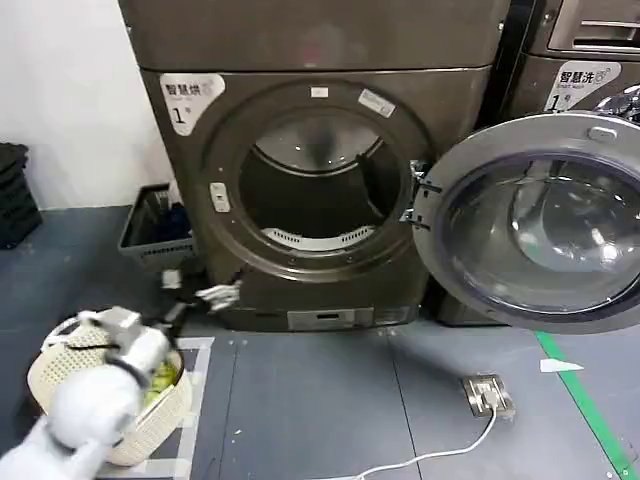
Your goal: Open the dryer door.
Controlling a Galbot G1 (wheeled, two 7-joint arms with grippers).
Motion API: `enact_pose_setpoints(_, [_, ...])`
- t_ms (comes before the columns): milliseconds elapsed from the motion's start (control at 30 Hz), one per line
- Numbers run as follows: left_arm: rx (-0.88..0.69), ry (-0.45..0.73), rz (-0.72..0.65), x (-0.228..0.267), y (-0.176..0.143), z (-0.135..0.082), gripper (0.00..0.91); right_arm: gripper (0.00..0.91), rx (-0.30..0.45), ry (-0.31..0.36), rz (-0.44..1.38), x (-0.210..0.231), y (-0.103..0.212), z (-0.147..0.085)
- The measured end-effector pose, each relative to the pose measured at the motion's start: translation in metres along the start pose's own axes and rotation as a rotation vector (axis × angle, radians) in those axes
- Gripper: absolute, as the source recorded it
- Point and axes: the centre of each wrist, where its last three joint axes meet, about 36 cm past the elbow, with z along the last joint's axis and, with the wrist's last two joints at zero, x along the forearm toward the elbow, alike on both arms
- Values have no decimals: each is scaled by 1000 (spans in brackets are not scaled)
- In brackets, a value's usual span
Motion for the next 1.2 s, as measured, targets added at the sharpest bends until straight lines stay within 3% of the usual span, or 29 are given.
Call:
enact_pose_setpoints(367, [189,286,-274,47,64,-3,907,907,-12,-11,-58,2,22,-2])
enact_pose_setpoints(800, [407,616,-521,27,95,-21,907,907,-25,-5,-104,9,36,6])
enact_pose_setpoints(1200, [639,806,-547,7,144,-43,907,907,-24,-17,-133,14,39,4])
